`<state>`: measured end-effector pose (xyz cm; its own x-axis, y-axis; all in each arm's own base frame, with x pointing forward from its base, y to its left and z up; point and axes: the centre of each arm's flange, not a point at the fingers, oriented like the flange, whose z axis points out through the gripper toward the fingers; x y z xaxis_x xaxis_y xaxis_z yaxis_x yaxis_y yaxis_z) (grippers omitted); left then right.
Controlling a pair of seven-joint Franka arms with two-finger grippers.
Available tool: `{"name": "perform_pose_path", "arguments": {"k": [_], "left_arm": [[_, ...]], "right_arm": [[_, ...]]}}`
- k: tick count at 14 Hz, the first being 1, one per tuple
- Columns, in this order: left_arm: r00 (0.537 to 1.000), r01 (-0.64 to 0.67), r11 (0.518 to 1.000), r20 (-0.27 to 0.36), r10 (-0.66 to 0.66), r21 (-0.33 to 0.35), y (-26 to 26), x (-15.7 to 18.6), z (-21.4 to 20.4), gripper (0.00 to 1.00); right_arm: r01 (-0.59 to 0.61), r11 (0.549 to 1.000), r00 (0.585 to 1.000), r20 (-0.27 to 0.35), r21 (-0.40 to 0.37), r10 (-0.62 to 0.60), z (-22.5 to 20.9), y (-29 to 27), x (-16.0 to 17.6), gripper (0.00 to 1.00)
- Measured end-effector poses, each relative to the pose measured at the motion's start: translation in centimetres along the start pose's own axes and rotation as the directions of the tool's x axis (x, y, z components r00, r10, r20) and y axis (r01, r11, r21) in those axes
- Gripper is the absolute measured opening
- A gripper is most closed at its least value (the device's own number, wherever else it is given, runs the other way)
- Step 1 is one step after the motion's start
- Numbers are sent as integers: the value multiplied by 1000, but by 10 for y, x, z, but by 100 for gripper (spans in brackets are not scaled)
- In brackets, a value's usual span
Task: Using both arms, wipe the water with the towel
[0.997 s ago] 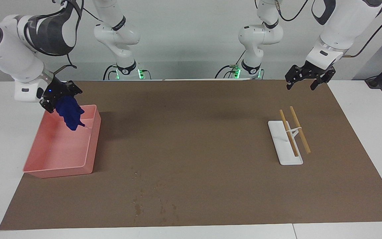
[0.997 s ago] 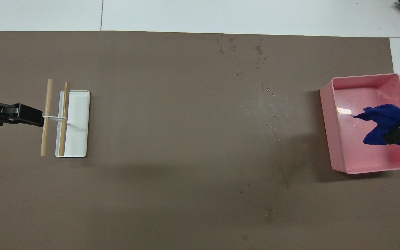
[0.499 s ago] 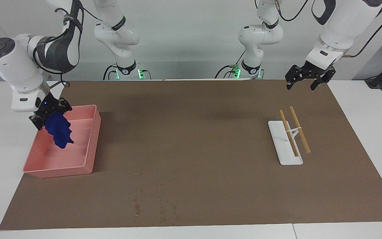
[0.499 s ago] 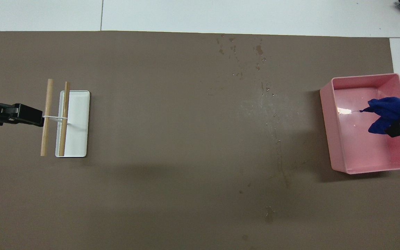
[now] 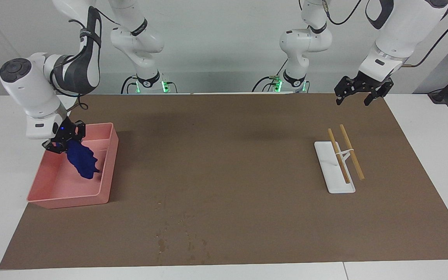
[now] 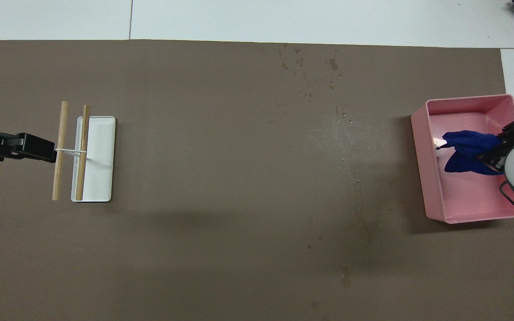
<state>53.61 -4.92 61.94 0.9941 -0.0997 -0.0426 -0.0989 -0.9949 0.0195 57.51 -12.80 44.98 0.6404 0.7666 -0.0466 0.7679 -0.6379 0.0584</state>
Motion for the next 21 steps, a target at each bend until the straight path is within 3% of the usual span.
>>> {"name": "perform_pose_path", "arguments": {"k": [4, 5, 8, 11, 15, 19, 21], "left_arm": [[1000, 0, 1000, 0, 0, 0, 0, 0, 0, 100], [1000, 0, 1000, 0, 0, 0, 0, 0, 0, 100], [1000, 0, 1000, 0, 0, 0, 0, 0, 0, 100], [1000, 0, 1000, 0, 0, 0, 0, 0, 0, 100], [1000, 0, 1000, 0, 0, 0, 0, 0, 0, 100], [1000, 0, 1000, 0, 0, 0, 0, 0, 0, 100], [1000, 0, 1000, 0, 0, 0, 0, 0, 0, 100]], "right_arm": [[-17, 1000, 1000, 1, 4, 17, -41, -7, 17, 96], [-56, 998, 998, 8, 13, 56, -64, -13, 26, 100], [-152, 988, 988, 28, 32, 151, -143, -43, 52, 100], [-208, 978, 978, -9, 16, 208, -200, -66, 61, 100], [-358, 932, 934, 17, 50, 358, -207, -86, 70, 100], [-424, 903, 905, 12, 62, 425, -212, -125, 112, 100], [-437, 897, 899, 12, 61, 438, -213, -131, 117, 100]]}}
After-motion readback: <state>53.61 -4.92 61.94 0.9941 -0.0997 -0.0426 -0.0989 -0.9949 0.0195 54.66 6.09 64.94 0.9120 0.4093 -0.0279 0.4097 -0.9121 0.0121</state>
